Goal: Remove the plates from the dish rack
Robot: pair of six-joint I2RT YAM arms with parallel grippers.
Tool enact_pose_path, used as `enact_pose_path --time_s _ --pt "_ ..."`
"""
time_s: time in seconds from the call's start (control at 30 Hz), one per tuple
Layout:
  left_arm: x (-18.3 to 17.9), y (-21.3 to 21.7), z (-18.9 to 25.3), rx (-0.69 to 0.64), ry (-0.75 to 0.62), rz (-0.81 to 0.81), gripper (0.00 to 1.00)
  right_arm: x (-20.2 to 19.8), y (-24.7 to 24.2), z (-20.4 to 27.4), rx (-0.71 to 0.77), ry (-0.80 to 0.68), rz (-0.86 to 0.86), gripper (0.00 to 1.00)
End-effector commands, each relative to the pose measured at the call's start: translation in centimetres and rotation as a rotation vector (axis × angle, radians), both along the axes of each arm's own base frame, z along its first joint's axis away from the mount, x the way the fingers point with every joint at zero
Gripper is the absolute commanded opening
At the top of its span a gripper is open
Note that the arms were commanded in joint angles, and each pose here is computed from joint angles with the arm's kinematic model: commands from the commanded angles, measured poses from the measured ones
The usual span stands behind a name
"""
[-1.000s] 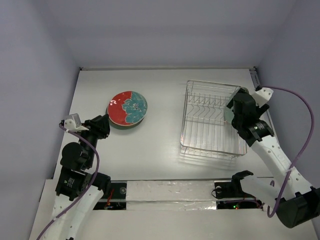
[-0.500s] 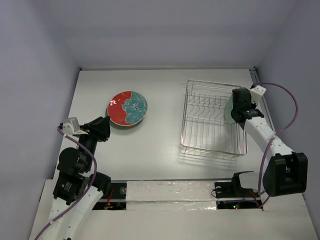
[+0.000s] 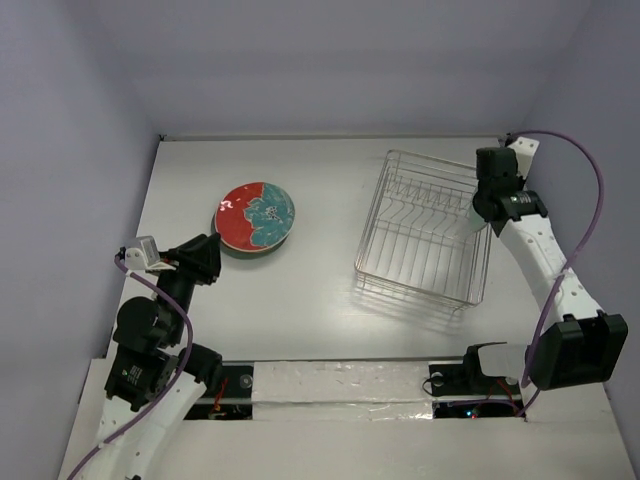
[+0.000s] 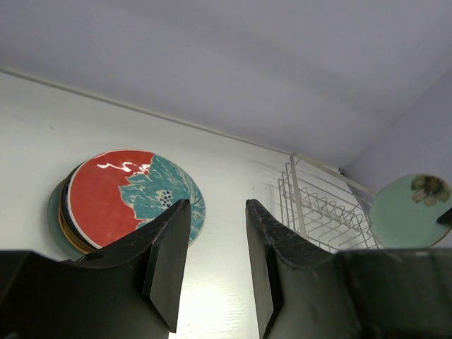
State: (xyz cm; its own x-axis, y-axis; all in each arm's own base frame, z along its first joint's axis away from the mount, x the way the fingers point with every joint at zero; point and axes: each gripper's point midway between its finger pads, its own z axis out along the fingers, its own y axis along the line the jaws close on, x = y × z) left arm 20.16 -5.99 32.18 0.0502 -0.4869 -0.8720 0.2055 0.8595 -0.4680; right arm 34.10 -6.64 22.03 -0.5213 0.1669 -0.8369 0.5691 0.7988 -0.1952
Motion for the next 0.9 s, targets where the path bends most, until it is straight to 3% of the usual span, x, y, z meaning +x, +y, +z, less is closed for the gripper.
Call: enact_pose_path --time_s 0.0,0.17,0.37,0.6,0.63,0.73,0.87 --pt "-0.2 -0.1 1.0 -0.010 -0.037 -0.010 0.34 1.1 0.5 10.5 -0.041 -0.240 0.018 0.00" --pt "0.0 -0.2 0.8 -0.006 -0.026 -0.010 0.34 0.2 2.0 16.3 -0.025 -0.346 0.071 0.00" --pt "0.3 -0.4 0.5 0.001 -0.012 -0.010 0.35 -0.3 8.2 21.3 0.136 -0.541 0.306 0.00" --pt "0.7 -0.5 0.0 0.006 0.007 -0.011 0.37 3.5 25.4 20.9 0.534 -0.677 0.742 0.00" --pt "0.7 -0.6 -0.1 0.009 0.011 -0.011 0.37 5.1 27.9 18.6 0.575 -0.635 0.767 0.00" --pt "0.9 -0.6 -0.2 0.010 0.020 -0.011 0.37 6.7 35.1 18.0 0.795 -0.653 0.877 0.00" --pt "1.1 -0.7 -0.4 0.013 0.030 -0.011 0.37 8.4 41.4 16.1 1.025 -0.626 0.958 0.00"
